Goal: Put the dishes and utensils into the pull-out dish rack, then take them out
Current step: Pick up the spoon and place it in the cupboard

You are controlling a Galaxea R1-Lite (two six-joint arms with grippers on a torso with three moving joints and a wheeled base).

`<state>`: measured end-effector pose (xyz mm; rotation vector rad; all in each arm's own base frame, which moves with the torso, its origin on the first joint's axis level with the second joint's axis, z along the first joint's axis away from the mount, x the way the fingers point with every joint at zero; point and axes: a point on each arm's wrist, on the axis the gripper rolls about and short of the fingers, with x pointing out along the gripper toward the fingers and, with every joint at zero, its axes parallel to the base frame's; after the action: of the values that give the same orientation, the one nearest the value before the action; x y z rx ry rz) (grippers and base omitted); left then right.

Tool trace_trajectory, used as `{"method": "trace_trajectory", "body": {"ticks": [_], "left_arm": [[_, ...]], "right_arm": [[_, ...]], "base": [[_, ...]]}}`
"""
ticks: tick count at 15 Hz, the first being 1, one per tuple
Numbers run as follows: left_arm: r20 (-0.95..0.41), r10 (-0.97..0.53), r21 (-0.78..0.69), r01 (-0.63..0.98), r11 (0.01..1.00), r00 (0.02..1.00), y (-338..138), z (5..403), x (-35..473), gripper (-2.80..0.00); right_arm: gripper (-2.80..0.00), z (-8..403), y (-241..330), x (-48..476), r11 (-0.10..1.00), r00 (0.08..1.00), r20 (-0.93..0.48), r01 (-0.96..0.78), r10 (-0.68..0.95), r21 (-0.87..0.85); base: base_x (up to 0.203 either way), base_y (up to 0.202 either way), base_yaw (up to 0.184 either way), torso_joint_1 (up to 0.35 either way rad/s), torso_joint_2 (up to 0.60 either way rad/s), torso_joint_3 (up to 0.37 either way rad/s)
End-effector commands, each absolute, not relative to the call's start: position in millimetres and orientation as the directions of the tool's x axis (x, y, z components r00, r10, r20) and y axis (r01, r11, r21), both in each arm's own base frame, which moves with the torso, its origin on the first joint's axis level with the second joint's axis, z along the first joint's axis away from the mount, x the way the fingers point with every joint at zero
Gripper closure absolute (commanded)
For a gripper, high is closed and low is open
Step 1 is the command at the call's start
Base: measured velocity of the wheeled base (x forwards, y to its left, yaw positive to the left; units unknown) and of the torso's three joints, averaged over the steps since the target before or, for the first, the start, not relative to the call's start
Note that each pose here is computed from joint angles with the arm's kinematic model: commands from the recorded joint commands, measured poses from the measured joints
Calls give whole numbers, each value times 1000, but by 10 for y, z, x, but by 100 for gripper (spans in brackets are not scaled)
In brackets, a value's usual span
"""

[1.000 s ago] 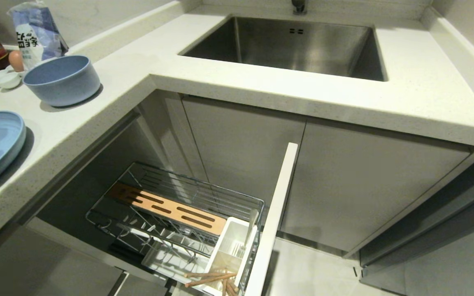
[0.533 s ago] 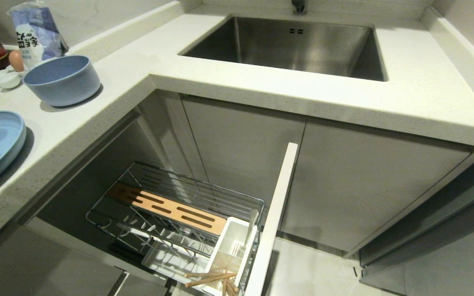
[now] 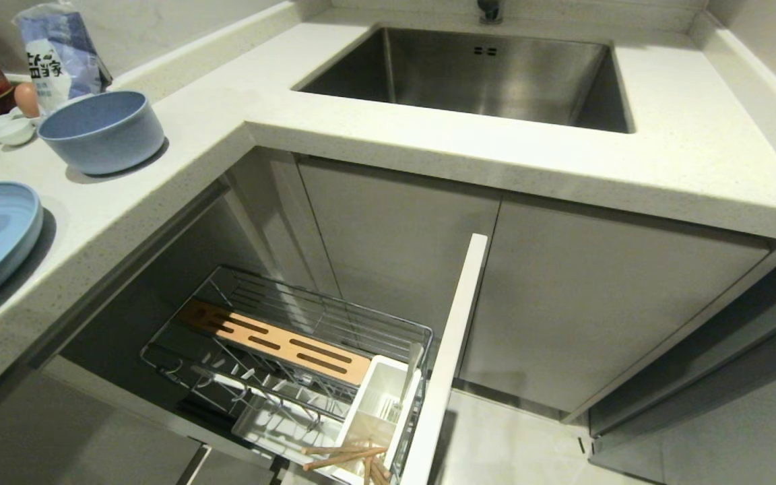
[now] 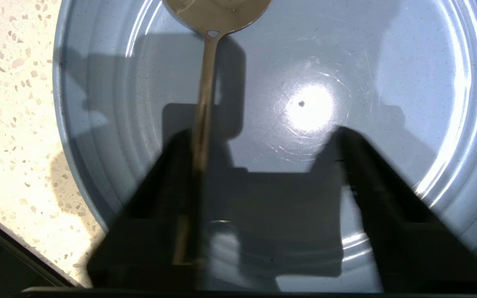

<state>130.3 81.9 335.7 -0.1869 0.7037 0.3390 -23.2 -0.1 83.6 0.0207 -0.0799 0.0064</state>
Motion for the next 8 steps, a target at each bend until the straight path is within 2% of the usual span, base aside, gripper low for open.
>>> {"method": "trace_trajectory", "body": {"ticks": [1, 8], "left_arm": [[-667, 239, -57, -367, 928, 706, 817, 3343, 1297, 0], [-669, 227, -60, -356, 933, 708, 788, 3322, 1270, 0]], "right_arm": [[0, 764, -1, -212, 1000, 998, 55, -7, 6, 21], [0, 764, -1, -212, 1000, 998, 55, -7, 6, 20]], "base": [[0, 0, 0, 0, 0, 0], [0, 0, 0, 0, 0, 0]]}}
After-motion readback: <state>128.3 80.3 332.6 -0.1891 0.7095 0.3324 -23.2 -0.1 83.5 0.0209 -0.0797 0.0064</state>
